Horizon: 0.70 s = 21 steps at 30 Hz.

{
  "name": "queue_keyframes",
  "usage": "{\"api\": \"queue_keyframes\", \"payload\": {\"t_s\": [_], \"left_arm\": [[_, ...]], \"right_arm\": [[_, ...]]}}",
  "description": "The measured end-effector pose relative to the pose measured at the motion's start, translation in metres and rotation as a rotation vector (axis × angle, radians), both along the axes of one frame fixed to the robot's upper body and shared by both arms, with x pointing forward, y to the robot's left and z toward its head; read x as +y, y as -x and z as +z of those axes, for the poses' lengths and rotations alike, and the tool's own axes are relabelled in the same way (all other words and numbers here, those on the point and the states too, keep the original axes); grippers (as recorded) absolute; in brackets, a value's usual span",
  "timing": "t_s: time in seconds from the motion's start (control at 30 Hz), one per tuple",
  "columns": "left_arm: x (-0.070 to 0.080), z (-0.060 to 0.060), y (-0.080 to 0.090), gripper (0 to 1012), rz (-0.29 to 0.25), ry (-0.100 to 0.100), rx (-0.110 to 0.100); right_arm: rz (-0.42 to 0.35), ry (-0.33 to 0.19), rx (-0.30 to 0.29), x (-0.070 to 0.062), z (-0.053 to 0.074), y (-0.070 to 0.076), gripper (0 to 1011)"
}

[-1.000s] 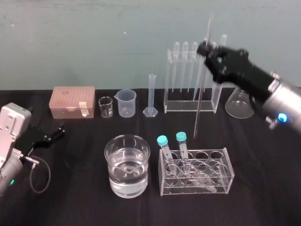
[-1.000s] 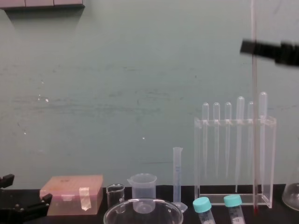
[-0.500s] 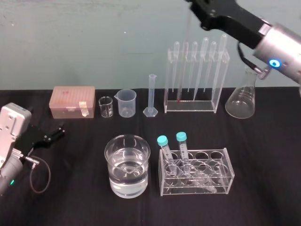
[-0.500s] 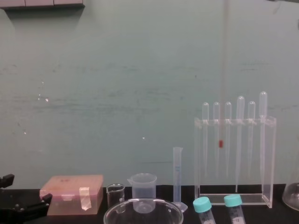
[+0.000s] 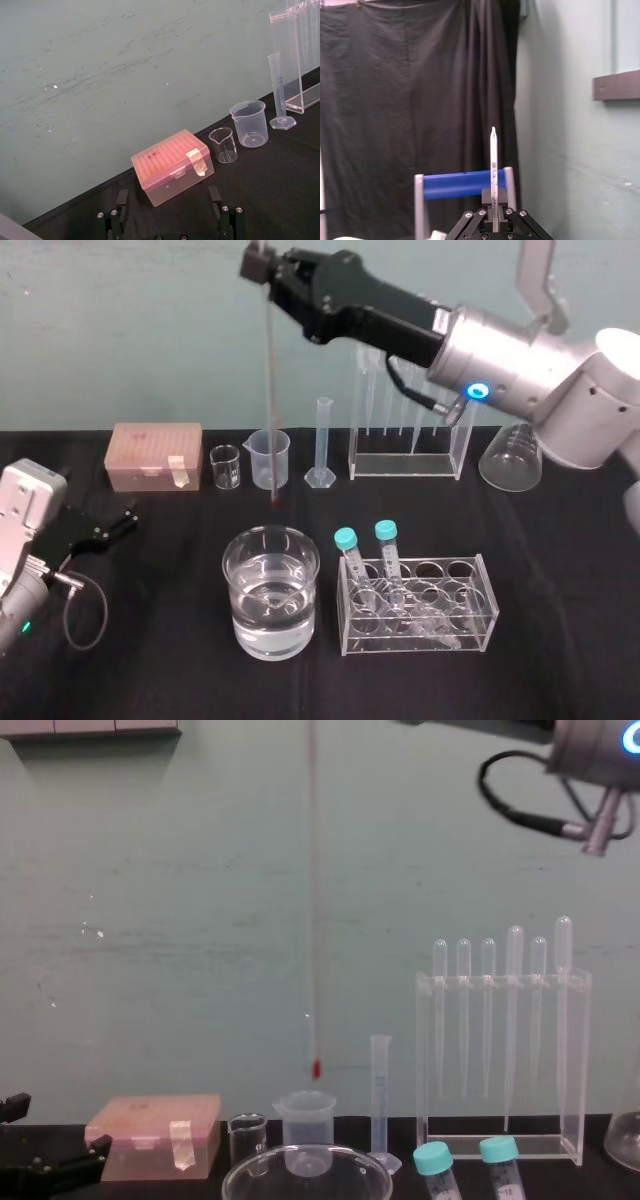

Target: Hold the thermometer with one hand and immerse one end into the beaker, then reinsert it into the test tube rack.

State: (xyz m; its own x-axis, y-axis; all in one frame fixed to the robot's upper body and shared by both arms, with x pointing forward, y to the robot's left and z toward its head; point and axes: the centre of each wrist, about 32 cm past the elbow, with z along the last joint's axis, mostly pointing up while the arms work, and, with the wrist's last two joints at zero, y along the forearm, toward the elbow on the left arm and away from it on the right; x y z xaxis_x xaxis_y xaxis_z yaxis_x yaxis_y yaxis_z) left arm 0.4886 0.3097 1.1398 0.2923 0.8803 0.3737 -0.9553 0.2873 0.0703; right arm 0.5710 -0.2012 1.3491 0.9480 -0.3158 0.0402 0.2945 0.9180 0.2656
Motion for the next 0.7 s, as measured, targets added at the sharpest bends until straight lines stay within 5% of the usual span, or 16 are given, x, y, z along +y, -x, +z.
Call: {"api": "queue_keyframes", "payload": {"t_s": [0.23, 0.33, 0.7], "left_arm": [[0.000, 0.000, 0.000, 1008, 0.000, 0.000, 0.000], [0.000, 0.000, 0.000, 1008, 0.000, 0.000, 0.000], [0.000, 0.000, 0.000, 1008, 0.000, 0.000, 0.000]], "right_arm": [[0.059, 0.014, 0.035, 0.013, -0.014, -0.003, 57], [0.085, 0.036, 0.057, 0.019, -0.029, -0.003, 57], [0.102, 0.068, 0.041, 0.022, -0.064, -0.007, 57]]}}
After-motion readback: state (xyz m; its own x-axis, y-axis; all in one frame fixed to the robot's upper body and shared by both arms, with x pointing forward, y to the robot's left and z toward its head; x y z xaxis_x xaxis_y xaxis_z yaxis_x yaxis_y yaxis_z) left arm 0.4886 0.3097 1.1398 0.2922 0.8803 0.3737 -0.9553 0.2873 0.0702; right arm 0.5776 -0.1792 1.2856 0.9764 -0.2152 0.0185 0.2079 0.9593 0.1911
